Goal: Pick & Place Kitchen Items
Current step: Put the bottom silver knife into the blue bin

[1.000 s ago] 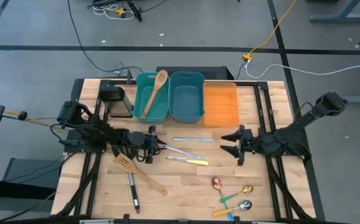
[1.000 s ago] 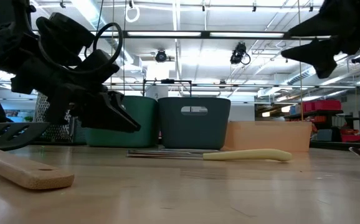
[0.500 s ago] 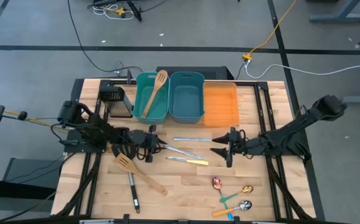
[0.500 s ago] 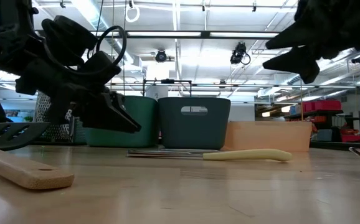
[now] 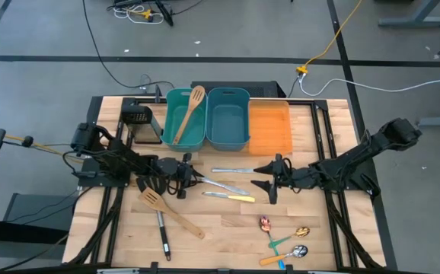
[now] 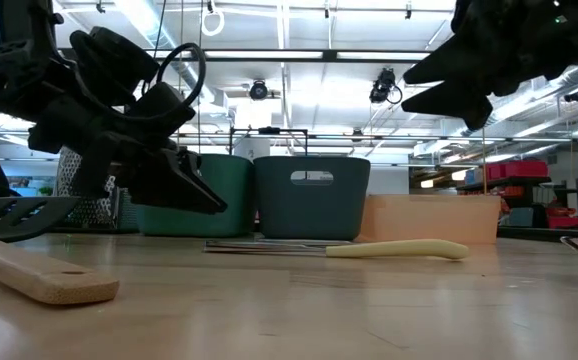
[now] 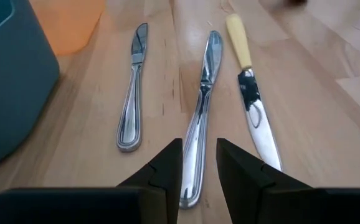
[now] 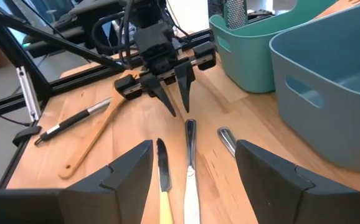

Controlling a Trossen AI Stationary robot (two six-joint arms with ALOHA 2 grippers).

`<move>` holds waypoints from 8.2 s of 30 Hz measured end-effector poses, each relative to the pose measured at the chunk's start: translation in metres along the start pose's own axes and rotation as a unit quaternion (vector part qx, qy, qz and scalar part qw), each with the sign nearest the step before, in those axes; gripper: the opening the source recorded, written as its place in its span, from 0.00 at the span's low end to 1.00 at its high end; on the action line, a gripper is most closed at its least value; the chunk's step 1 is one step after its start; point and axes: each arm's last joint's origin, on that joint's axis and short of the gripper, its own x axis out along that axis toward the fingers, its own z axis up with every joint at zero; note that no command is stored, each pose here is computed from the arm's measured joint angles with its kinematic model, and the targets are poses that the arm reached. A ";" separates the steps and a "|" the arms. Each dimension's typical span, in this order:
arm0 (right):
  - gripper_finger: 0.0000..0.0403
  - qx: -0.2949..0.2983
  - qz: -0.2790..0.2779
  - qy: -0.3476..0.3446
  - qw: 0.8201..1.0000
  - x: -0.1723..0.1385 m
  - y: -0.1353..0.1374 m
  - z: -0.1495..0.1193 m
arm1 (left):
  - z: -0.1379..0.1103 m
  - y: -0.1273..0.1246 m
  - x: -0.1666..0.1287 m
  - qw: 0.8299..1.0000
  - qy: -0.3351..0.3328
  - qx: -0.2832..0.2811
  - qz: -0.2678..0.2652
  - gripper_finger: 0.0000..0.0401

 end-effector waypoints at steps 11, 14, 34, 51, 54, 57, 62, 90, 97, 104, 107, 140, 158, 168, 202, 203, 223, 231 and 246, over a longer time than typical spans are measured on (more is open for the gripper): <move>0.60 0.003 -0.002 -0.001 1.000 0.000 -0.001 0.000 | -0.004 -0.003 0.024 1.000 0.024 0.002 -0.004 0.38; 0.60 0.001 -0.002 -0.001 1.000 0.000 -0.001 0.000 | -0.005 -0.003 0.024 1.000 0.027 0.002 -0.004 0.44; 0.60 0.002 -0.003 -0.002 1.000 0.000 -0.001 0.000 | -0.016 0.001 0.046 1.000 0.022 -0.009 0.001 0.46; 0.60 0.000 -0.004 -0.001 1.000 0.000 -0.001 0.000 | -0.025 0.007 0.056 0.998 0.034 -0.042 -0.036 0.46; 0.60 0.000 -0.004 -0.001 1.000 0.000 -0.001 0.000 | -0.025 0.005 0.056 0.998 0.034 -0.042 -0.039 0.46; 0.60 0.000 -0.003 0.000 1.000 0.000 -0.001 0.000 | -0.025 0.002 0.056 0.998 0.035 -0.039 -0.041 0.46; 0.60 0.000 -0.003 -0.001 1.000 0.000 -0.001 0.000 | -0.025 -0.002 0.056 0.998 0.038 -0.037 -0.032 0.46; 0.60 0.015 -0.005 0.006 1.000 0.000 -0.001 -0.001 | -0.027 -0.003 0.056 0.998 0.045 -0.041 -0.028 0.16; 0.60 0.016 -0.040 0.056 0.998 0.007 -0.008 -0.016 | -0.027 -0.002 0.056 0.998 0.046 -0.042 -0.017 0.16; 0.60 0.018 -0.055 0.102 0.993 0.029 -0.019 -0.034 | -0.027 -0.002 0.056 0.998 0.046 -0.045 -0.017 0.16; 0.60 0.015 -0.058 0.121 0.991 0.041 -0.020 -0.037 | -0.027 -0.002 0.056 0.998 0.043 -0.049 -0.019 0.16; 0.60 -0.005 -0.044 0.192 0.980 0.080 -0.021 -0.055 | -0.026 -0.003 0.056 0.998 0.033 -0.056 -0.027 0.16; 0.60 -0.048 -0.035 0.231 0.971 0.116 -0.009 -0.066 | -0.025 -0.003 0.056 0.998 0.027 -0.057 -0.027 0.16; 0.60 -0.079 -0.055 0.250 0.963 0.120 -0.005 -0.067 | -0.024 -0.003 0.056 0.997 0.026 -0.057 -0.032 0.16; 0.60 -0.091 -0.078 0.254 0.960 0.119 -0.008 -0.070 | -0.010 -0.002 0.053 0.997 -0.019 -0.070 -0.041 0.16; 0.60 -0.091 -0.080 0.254 0.960 0.118 -0.008 -0.071 | -0.009 -0.002 0.053 0.996 -0.022 -0.070 -0.043 0.16; 0.21 -0.091 -0.049 0.261 0.960 0.119 -0.006 -0.070 | -0.005 -0.002 0.053 0.995 -0.041 -0.068 -0.052 0.16; 0.21 -0.082 -0.048 0.260 0.961 0.120 -0.007 -0.070 | -0.005 -0.002 0.053 0.995 -0.043 -0.071 -0.051 0.19; 0.21 -0.071 -0.044 0.249 0.965 0.116 -0.004 -0.060 | 0.015 -0.001 0.043 0.993 -0.083 -0.071 -0.049 0.59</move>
